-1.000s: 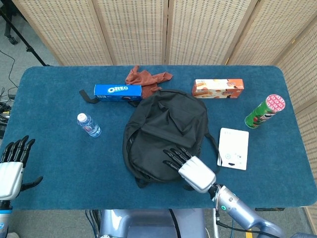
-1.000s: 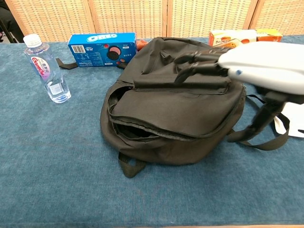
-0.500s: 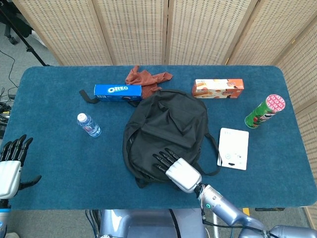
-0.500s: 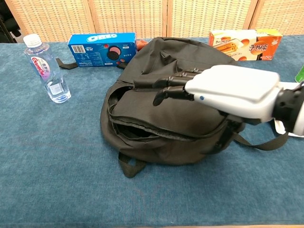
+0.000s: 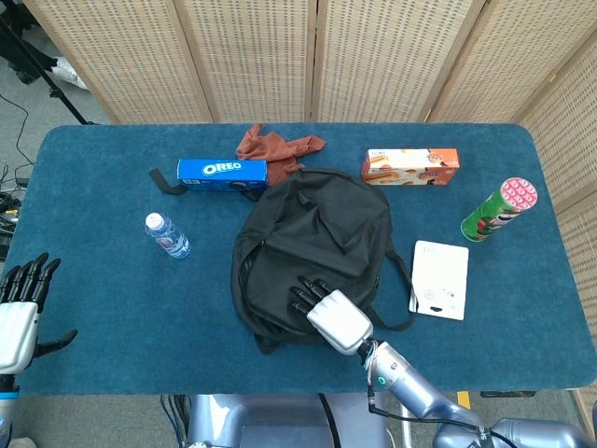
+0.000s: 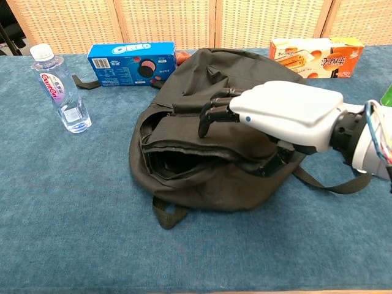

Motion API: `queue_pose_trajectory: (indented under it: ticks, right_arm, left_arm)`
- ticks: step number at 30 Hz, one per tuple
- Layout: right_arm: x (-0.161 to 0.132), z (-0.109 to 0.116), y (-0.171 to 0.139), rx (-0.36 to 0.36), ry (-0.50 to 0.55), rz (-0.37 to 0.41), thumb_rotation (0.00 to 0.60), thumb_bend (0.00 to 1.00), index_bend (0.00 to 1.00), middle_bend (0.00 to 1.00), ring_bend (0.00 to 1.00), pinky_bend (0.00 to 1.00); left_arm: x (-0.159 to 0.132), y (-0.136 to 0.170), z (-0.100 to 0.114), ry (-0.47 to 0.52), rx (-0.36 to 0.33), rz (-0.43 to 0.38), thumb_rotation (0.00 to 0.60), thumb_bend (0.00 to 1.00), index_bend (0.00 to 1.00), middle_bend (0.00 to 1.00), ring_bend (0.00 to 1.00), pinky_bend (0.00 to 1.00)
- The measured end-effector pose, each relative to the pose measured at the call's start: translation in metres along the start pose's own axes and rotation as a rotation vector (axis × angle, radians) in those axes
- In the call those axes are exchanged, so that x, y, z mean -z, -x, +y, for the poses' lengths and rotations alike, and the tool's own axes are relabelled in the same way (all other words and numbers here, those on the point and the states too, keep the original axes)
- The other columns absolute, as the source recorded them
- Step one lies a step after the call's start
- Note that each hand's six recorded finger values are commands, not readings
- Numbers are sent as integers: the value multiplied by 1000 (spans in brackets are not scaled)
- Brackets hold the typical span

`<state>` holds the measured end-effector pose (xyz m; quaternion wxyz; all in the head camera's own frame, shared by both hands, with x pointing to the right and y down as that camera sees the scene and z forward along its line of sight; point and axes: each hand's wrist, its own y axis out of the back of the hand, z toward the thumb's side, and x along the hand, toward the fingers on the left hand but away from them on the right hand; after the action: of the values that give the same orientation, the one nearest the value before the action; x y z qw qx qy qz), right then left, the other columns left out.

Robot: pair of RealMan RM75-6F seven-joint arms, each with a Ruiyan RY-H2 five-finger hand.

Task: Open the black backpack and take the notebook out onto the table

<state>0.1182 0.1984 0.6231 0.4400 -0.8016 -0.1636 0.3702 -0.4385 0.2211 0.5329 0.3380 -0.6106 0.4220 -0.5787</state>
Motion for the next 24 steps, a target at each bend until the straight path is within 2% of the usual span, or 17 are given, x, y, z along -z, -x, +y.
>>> queue_pose_trajectory:
  ticks: [3, 6, 11, 14, 19, 24]
  right_arm:
    - [-1, 2, 1, 8, 2, -2, 600, 517, 310, 201, 51, 255]
    - [0, 5, 4, 22, -5, -11, 600, 517, 394, 240, 112, 332]
    - [2, 8, 12, 58, 30, -38, 600, 544, 561, 406, 294, 480]
    - [3, 14, 15, 99, 71, -54, 600, 548, 628, 492, 388, 542]
    - [7, 26, 20, 177, 138, -79, 600, 552, 659, 546, 434, 568]
    - [13, 33, 27, 203, 257, -122, 600, 555, 665, 552, 439, 574]
  left_arm:
    - [0, 0, -1, -1, 3, -1, 600, 95, 0, 0, 0, 0]
    - [-1, 0, -1, -2, 6, -5, 600, 95, 0, 0, 0, 0]
    - [-2, 1, -2, 1, 6, -12, 600, 98, 0, 0, 0, 0]
    - [-4, 0, -3, 0, 11, -23, 600, 99, 0, 0, 0, 0]
    - [-15, -4, -7, 8, 21, -95, 600, 104, 0, 0, 0, 0]
    - [-33, -12, -18, 50, 58, -210, 600, 111, 0, 0, 0, 0]
